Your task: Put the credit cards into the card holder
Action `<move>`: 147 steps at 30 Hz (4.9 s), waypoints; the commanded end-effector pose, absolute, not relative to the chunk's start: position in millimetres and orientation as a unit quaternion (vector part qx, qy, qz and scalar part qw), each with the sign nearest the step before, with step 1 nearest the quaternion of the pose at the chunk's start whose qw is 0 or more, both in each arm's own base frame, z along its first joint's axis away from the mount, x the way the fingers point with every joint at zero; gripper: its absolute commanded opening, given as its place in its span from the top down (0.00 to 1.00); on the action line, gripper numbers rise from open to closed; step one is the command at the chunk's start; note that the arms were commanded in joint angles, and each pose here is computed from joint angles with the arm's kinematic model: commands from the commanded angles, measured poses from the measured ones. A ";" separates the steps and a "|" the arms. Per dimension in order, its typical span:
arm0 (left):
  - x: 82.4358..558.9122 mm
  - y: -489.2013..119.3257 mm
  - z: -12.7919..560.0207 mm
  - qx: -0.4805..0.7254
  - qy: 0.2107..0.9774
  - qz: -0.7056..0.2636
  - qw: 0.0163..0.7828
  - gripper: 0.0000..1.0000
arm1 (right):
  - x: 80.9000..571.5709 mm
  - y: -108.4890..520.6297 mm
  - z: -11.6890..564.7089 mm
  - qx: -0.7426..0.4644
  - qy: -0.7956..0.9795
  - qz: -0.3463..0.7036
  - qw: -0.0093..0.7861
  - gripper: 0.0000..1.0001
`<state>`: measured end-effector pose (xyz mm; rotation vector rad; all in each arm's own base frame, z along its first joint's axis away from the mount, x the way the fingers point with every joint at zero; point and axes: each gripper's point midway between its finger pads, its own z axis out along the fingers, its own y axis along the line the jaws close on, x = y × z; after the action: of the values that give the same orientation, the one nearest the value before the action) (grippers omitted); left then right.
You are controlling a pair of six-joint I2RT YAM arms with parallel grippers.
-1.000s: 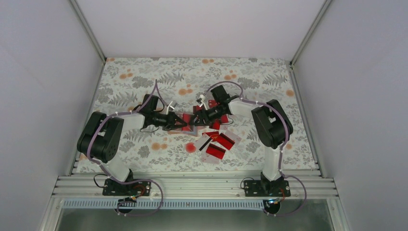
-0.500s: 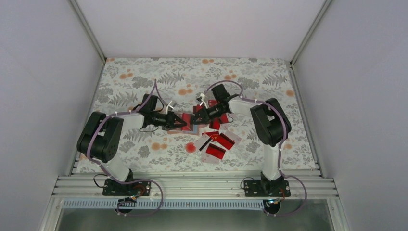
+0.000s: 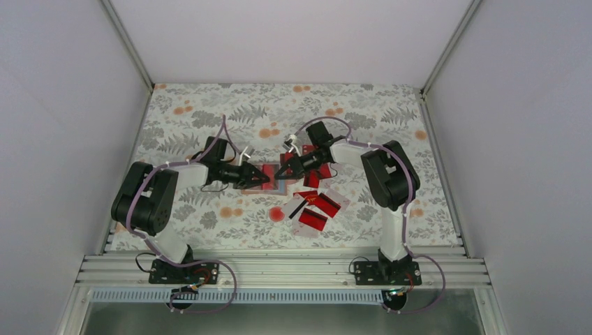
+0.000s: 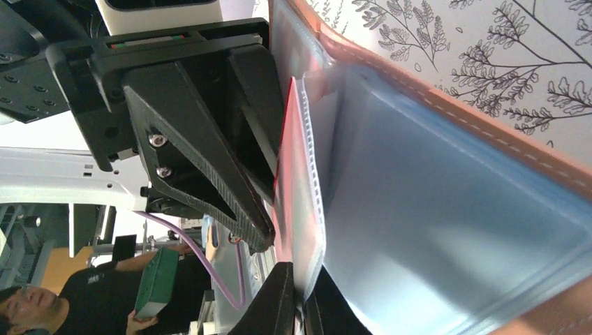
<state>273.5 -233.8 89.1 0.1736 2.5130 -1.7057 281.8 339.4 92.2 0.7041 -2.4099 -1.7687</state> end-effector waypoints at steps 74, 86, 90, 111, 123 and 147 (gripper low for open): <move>275.8 -107.5 104.4 -0.074 0.961 -0.185 0.193 0.37 | 304.0 424.7 89.7 0.244 -0.856 -0.454 0.036 0.65; 301.3 -113.1 184.2 -0.023 0.931 -0.204 0.303 0.28 | 340.6 389.1 232.7 0.281 -0.863 -0.370 -0.202 0.32; 308.6 -111.2 210.6 -0.009 0.920 -0.197 0.339 0.18 | 356.8 364.7 277.6 0.264 -0.860 -0.333 -0.283 0.26; 297.8 -89.5 264.1 0.003 0.879 -0.161 0.448 0.00 | 388.7 248.5 332.8 0.253 -0.837 -0.088 -0.478 0.01; 282.9 -90.1 224.0 0.017 0.889 -0.163 0.428 0.00 | 369.4 232.4 172.2 0.341 -0.896 -0.023 -0.282 0.01; 286.1 -90.2 212.9 0.018 0.892 -0.158 0.423 0.00 | 370.7 187.9 30.9 0.176 -0.983 -0.037 -0.027 0.08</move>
<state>283.9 -92.3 213.4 0.0375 2.2413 -0.4133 367.5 188.3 28.2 0.6608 -3.1354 -0.1194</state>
